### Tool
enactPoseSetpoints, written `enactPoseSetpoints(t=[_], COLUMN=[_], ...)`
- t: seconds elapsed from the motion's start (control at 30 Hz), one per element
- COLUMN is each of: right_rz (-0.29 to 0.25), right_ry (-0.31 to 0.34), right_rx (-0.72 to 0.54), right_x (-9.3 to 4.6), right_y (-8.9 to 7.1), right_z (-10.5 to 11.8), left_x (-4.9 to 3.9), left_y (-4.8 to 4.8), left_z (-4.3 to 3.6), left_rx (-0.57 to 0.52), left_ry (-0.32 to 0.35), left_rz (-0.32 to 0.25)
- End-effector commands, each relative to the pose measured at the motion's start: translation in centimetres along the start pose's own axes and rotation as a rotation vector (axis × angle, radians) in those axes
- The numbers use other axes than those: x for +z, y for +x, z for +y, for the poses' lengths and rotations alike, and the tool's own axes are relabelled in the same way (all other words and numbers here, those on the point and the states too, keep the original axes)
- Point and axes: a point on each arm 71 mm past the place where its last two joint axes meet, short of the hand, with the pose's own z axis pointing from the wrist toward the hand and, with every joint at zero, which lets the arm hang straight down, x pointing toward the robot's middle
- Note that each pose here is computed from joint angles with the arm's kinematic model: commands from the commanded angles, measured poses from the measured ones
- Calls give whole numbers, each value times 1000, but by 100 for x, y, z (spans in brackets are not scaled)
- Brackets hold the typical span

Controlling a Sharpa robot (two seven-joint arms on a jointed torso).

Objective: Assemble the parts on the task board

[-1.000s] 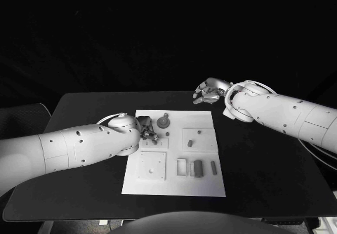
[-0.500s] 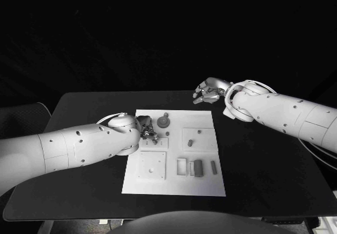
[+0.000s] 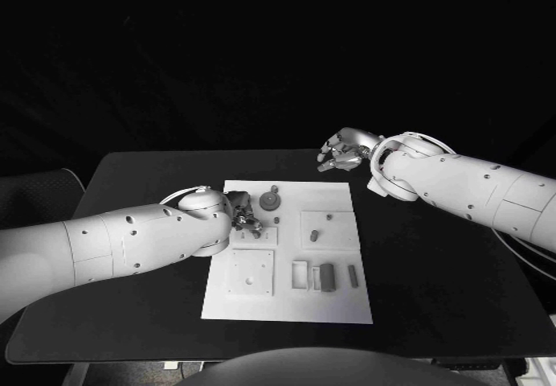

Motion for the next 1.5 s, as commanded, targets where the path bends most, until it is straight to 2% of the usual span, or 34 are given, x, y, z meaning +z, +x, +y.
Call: enactPoseSetpoints(t=[0.03, 0.83, 1.5], right_rz=[11, 13, 13], right_ry=[-9, -12, -12], right_rx=[-2, -1, -1], right_x=[-1, -3, -3], right_y=[7, 10, 11], right_z=[7, 16, 14], left_x=[-4, 8, 10], left_y=[11, 0, -1], left_z=[-10, 53, 44], left_rx=[14, 15, -1], left_ry=[6, -17, -12], left_rz=[13, 10, 9])
